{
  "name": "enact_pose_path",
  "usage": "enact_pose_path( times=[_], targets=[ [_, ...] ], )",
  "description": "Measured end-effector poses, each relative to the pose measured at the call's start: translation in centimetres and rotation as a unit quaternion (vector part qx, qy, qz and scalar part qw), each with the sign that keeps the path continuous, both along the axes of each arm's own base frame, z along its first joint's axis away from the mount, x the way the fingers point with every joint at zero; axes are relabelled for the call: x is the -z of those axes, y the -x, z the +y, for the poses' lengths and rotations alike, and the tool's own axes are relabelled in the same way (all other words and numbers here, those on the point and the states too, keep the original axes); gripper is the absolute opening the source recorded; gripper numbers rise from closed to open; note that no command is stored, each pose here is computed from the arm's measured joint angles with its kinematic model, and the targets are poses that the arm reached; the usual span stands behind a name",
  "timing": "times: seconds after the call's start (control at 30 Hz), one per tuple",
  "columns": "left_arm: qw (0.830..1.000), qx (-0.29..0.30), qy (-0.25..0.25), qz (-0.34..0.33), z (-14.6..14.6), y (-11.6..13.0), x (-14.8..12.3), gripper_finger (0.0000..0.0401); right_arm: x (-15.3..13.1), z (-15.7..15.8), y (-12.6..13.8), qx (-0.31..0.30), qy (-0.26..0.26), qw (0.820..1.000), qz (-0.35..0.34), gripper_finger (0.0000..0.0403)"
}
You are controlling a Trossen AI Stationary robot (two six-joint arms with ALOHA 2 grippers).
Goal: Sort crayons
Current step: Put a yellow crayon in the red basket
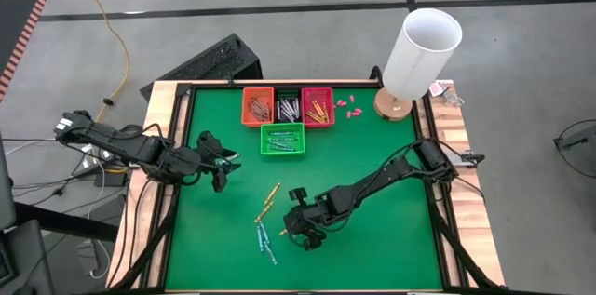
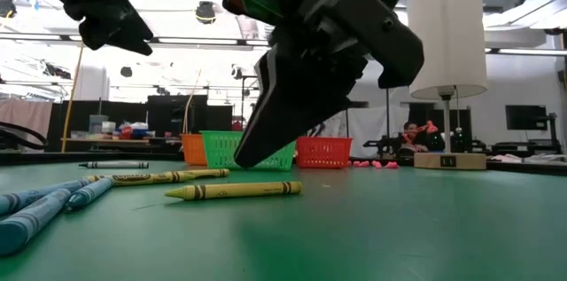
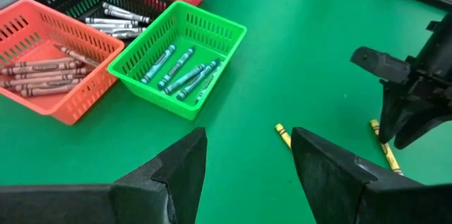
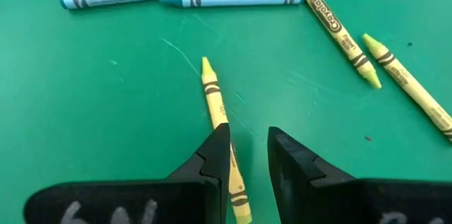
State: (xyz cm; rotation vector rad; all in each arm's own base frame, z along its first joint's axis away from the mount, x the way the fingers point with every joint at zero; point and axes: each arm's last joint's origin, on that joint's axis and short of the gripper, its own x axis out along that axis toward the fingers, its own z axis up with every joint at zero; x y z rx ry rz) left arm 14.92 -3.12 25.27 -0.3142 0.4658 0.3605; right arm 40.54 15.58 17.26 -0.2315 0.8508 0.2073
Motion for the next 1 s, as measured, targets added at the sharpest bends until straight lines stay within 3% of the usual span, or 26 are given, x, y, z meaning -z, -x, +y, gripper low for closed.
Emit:
enact_pose_path(
  times=[1.0],
  targets=[
    [1.000, -0.006, -0.002, -0.001, 0.03, 0.01, 0.00, 0.0197, -0.04, -0.55, -0.26, 0.008, 0.000, 1.000, -0.004, 0.0091]
  ],
)
